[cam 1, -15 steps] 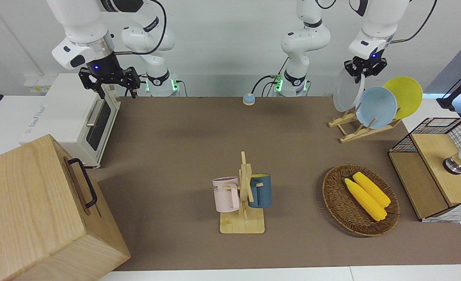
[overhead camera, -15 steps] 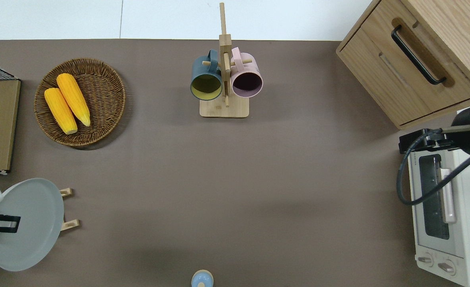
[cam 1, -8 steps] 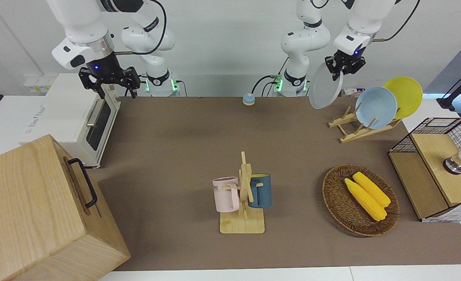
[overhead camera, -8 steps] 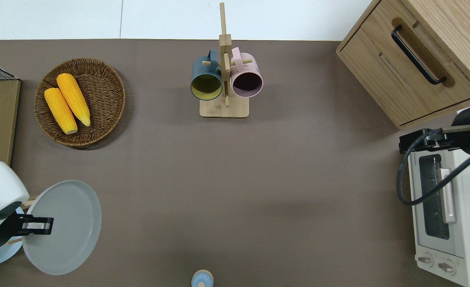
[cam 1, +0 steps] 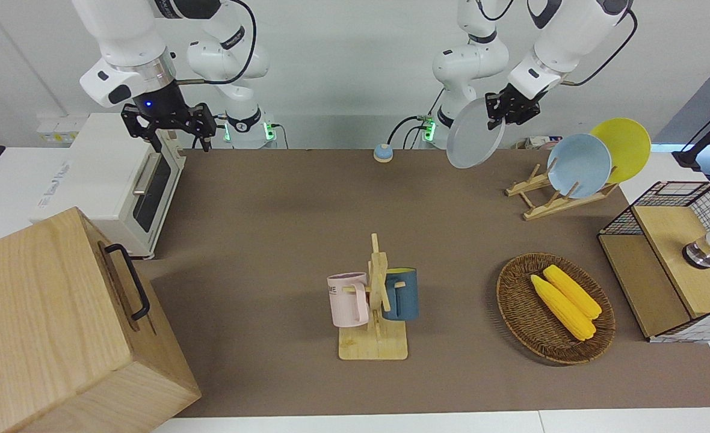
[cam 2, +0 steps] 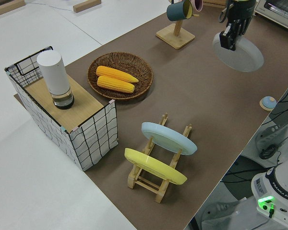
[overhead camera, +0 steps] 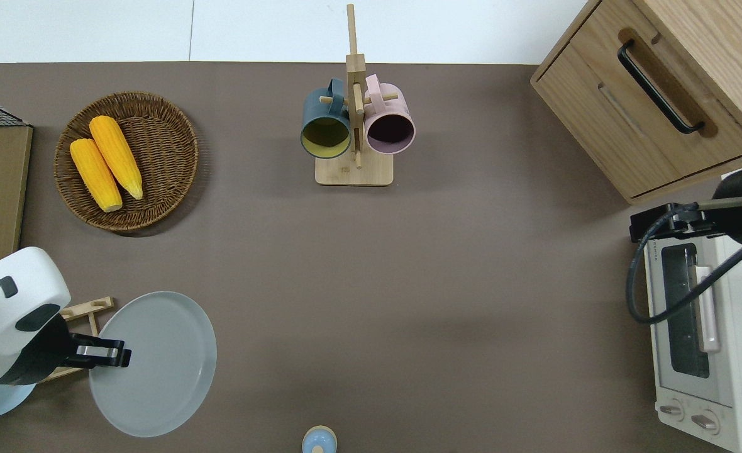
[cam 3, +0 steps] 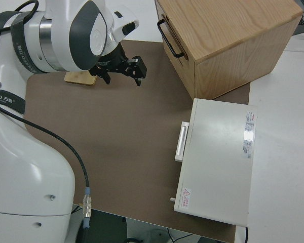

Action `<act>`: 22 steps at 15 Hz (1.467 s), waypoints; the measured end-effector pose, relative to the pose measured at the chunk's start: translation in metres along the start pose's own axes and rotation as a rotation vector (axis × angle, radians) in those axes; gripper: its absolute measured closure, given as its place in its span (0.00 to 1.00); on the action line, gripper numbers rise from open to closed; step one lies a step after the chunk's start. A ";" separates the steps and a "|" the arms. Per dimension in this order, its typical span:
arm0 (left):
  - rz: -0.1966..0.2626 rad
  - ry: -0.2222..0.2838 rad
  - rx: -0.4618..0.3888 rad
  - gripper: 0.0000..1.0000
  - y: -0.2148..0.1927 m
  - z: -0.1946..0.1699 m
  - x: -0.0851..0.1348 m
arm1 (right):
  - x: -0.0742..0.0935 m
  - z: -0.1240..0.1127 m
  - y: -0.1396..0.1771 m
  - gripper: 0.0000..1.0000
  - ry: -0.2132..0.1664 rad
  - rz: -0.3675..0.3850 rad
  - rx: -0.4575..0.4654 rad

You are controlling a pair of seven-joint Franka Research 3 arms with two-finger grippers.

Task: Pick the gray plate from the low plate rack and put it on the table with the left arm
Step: 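Carry the gray plate away from the rack and lower it flat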

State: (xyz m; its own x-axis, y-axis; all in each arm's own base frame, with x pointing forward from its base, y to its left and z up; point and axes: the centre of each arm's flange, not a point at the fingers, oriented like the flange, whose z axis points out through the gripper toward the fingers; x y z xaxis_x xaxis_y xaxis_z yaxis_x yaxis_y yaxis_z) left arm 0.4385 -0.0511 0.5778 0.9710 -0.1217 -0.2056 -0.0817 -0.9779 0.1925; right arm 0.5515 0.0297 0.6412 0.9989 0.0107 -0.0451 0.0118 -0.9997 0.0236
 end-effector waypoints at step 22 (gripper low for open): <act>0.283 -0.061 -0.208 0.92 -0.090 0.168 0.049 | 0.000 0.000 0.000 0.01 0.000 0.000 0.000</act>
State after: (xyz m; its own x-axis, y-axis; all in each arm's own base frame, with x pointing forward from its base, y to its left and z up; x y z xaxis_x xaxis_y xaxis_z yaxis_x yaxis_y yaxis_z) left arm 0.4558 0.0022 0.3897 0.9009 -0.3986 -0.1717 -0.2920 -0.8494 0.4397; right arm 0.5515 0.0297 0.6412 0.9989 0.0107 -0.0451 0.0118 -0.9997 0.0236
